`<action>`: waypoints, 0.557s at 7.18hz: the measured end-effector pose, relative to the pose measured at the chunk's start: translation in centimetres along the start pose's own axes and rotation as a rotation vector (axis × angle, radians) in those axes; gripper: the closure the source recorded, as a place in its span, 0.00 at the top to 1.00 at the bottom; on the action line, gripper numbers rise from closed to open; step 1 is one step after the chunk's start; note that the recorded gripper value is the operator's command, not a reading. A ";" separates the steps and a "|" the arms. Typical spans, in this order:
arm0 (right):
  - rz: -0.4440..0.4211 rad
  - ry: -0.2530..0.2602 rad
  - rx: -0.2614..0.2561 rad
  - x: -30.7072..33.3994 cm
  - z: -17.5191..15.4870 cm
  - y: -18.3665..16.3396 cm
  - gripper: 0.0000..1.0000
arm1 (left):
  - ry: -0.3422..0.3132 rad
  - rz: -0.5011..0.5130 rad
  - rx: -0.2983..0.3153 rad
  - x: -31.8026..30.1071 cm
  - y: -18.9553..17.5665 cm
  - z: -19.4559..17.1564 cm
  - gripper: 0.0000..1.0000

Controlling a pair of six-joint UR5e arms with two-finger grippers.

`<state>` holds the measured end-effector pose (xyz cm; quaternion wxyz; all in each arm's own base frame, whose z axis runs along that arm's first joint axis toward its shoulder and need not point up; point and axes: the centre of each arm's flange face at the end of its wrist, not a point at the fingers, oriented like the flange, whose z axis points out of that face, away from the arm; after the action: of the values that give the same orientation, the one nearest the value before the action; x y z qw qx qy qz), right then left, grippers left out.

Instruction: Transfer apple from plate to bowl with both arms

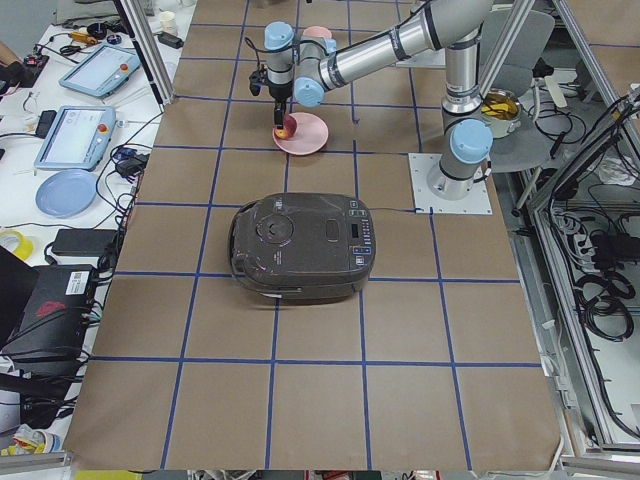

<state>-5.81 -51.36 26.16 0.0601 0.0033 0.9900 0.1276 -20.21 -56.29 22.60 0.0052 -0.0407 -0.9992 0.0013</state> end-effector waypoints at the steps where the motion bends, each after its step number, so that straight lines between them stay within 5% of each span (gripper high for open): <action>1: -0.005 0.010 0.004 0.4 2.5 -0.7 1.00 | -0.003 0.006 -0.006 0.3 -0.2 1.2 0.91; 2: -0.001 0.010 0.000 0.7 4.4 -1.1 0.80 | -0.006 0.012 -0.005 0.5 -0.4 2.1 0.59; 3: 0.006 0.002 -0.011 0.7 5.5 -1.2 0.38 | -0.009 0.025 0.007 0.6 -0.7 2.6 0.45; 4: 0.013 -0.007 -0.023 0.6 6.4 -1.1 0.11 | -0.012 0.041 0.021 0.6 -0.9 2.6 0.35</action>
<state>-5.66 -50.76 19.65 0.0630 0.0095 0.9882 0.1395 -20.92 -57.17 19.97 -0.0002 -0.0613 -0.9980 0.0122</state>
